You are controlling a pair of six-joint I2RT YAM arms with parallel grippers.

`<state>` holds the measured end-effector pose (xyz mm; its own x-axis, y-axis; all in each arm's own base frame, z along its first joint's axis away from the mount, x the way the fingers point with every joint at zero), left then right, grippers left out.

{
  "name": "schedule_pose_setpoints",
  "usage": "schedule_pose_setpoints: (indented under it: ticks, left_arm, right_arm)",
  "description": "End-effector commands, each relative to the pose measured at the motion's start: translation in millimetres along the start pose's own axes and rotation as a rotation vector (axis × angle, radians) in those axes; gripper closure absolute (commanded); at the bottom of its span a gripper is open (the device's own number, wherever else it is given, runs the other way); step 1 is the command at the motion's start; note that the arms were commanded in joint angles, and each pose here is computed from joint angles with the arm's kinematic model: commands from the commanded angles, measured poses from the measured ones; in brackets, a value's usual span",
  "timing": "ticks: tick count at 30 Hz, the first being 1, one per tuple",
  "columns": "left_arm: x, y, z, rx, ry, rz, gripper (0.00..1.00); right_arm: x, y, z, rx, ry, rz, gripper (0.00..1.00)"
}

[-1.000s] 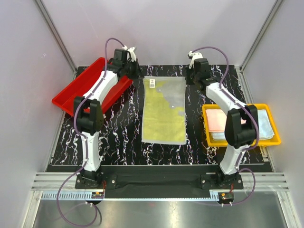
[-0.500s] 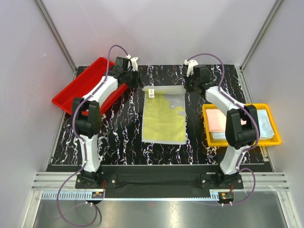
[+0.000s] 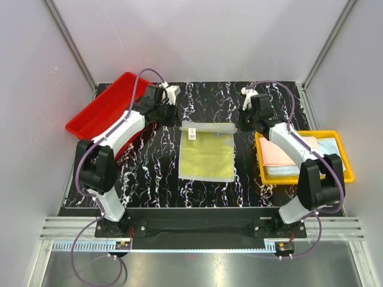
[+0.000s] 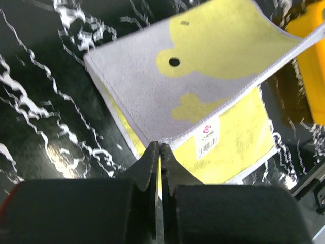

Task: Fold and stack the towels
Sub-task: Fold the towel

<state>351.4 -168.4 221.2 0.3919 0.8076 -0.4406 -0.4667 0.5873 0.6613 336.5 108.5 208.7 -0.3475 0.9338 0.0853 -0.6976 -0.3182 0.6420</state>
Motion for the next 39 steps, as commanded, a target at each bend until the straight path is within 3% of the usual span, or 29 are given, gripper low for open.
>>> schedule_pose_setpoints:
  ticks: [1, 7, 15, 21, 25, 29, 39]
  left_arm:
    - [6, 10, -9, -0.016, -0.047, 0.103, 1.00]
    - [0, 14, -26, 0.036, -0.039, 0.068, 1.00]
    - [-18, 38, -27, 0.023, -0.027, 0.065, 1.00]
    - [-13, 27, -68, 0.134, 0.065, 0.034, 1.00]
    - [-10, 22, -91, 0.153, 0.087, 0.076, 1.00]
    - [-8, 14, -109, 0.210, 0.139, 0.075, 1.00]
    - [-31, 38, -90, 0.102, 0.150, 0.076, 1.00]
  right_arm:
    - [5, 14, -26, 0.091, -0.094, 0.012, 1.00]
    - [15, 21, -47, 0.127, -0.170, 0.070, 1.00]
    - [19, 52, -26, 0.112, -0.202, 0.037, 1.00]
    - [37, 54, -67, 0.186, -0.262, 0.099, 1.00]
    - [39, 45, -102, 0.276, -0.308, 0.059, 1.00]
    - [36, 44, -109, 0.296, -0.309, 0.026, 1.00]
    - [37, 73, -80, 0.232, -0.285, -0.022, 1.00]
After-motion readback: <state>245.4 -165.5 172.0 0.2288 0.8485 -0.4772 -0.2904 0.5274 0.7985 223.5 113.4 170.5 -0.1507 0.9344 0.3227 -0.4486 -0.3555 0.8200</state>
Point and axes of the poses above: each gripper's point midway between its finger pads, its own y axis back along the fingers, its own x axis along the line the jaws close on, z = x × y, the point moved 10 cm from there along y, back along the fingers, and after that the axes turned 5 degrees about y, right-handed, at the moved point
